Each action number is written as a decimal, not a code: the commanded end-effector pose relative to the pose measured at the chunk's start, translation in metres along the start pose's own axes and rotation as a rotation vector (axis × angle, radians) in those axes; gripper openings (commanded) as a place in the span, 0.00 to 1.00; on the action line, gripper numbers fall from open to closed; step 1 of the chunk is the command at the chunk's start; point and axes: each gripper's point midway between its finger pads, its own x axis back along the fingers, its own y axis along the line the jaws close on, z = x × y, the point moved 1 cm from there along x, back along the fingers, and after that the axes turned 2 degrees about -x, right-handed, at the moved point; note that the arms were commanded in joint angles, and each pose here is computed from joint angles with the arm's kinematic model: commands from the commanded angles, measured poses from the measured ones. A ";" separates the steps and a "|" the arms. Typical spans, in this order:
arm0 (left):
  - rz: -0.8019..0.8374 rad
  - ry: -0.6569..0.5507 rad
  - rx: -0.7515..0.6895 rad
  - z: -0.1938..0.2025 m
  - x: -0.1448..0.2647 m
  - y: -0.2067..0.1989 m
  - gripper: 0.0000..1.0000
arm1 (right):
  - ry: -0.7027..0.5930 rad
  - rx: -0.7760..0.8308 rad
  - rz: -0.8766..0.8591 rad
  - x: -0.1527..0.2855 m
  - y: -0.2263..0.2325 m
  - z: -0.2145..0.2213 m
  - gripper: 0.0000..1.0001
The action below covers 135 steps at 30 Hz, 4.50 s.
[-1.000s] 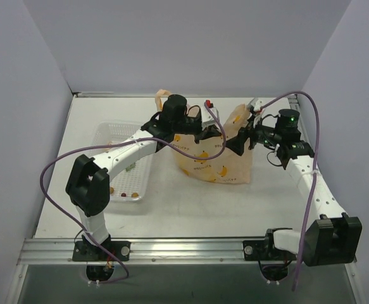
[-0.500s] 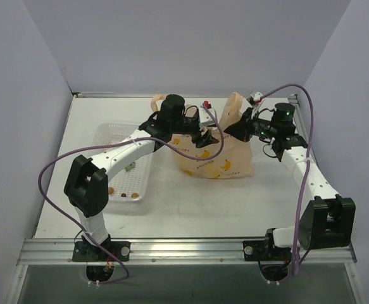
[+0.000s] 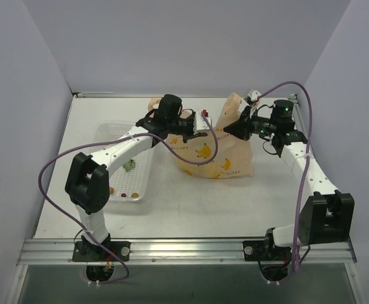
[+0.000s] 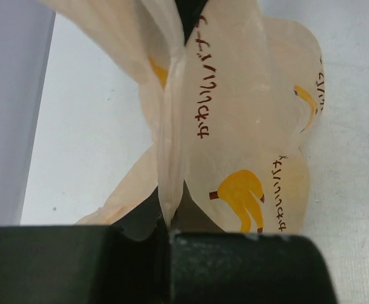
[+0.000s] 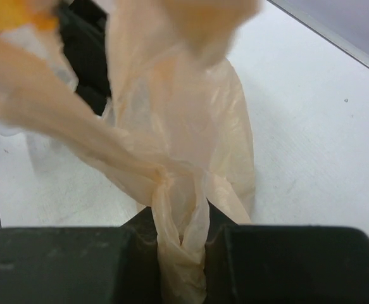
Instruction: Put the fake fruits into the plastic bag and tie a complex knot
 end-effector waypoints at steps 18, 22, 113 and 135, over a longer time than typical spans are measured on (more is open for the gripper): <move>-0.225 0.072 0.120 0.006 -0.029 0.014 0.00 | -0.089 -0.525 0.064 -0.011 -0.027 -0.023 0.44; -0.223 0.060 0.134 0.003 -0.031 0.014 0.00 | -0.093 -0.494 0.047 -0.005 -0.016 -0.026 0.59; -0.714 -0.138 1.095 0.058 0.071 0.065 0.10 | 0.164 -0.717 0.055 -0.048 0.012 0.047 0.00; 0.302 -0.140 0.252 0.000 0.027 -0.052 0.08 | 0.214 -0.367 0.155 -0.114 -0.006 0.033 0.00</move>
